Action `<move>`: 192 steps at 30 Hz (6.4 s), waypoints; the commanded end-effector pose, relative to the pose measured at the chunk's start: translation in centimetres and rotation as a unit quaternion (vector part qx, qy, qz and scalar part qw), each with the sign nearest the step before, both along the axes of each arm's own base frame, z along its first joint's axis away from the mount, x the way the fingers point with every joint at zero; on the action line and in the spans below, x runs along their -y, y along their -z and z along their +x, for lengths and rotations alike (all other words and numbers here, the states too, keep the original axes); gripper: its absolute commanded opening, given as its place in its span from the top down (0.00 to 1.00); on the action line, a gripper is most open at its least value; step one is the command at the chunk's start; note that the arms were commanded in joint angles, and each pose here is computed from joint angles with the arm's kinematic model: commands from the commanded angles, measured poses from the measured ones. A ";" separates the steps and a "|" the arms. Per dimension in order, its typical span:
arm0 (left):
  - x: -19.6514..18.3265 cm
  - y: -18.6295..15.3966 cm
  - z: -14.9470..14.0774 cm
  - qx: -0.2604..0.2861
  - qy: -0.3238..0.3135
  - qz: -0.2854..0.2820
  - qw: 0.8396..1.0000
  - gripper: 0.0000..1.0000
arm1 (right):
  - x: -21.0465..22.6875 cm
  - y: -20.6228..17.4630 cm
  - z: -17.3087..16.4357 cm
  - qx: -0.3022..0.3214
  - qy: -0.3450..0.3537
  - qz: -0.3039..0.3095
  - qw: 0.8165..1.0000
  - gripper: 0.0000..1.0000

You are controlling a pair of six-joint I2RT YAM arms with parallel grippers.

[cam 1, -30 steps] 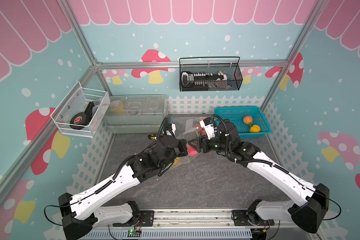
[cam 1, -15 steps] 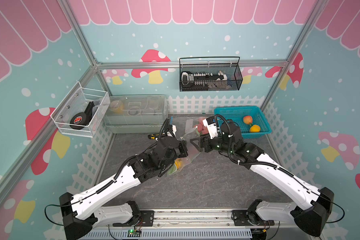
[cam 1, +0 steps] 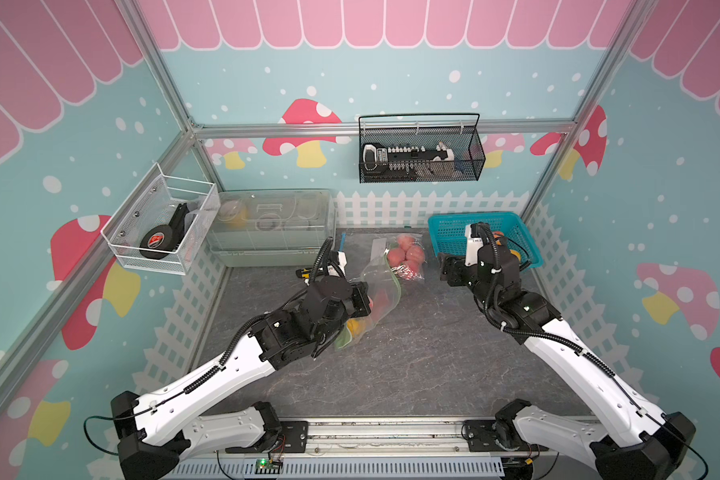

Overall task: Place the peach in a zip-top bag and seal the zipper
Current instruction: Pick up the peach from the basket, then place the peach in the zipper food storage bag.

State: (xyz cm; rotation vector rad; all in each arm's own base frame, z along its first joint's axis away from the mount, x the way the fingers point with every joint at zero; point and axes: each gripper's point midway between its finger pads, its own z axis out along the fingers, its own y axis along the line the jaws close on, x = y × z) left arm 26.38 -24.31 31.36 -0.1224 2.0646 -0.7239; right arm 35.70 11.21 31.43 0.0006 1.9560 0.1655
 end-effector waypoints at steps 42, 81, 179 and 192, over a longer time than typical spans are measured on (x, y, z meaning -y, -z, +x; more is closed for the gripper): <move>-2.5 0.9 0.0 0.009 -0.032 0.040 0.999 1.00 | 25.4 19.0 18.0 -0.350 0.237 -0.037 0.905 0.21; -3.2 1.3 0.4 0.005 -0.042 0.047 0.998 1.00 | 22.3 20.7 20.9 -0.357 0.174 0.057 0.916 0.36; 1.0 0.8 0.8 -0.013 0.027 0.032 0.999 1.00 | -19.4 1.5 -7.1 -0.100 -0.361 0.067 0.925 0.19; -0.3 1.1 0.6 -0.011 0.006 0.037 0.999 1.00 | -4.1 -1.3 -1.4 0.012 -0.008 -0.123 0.992 0.19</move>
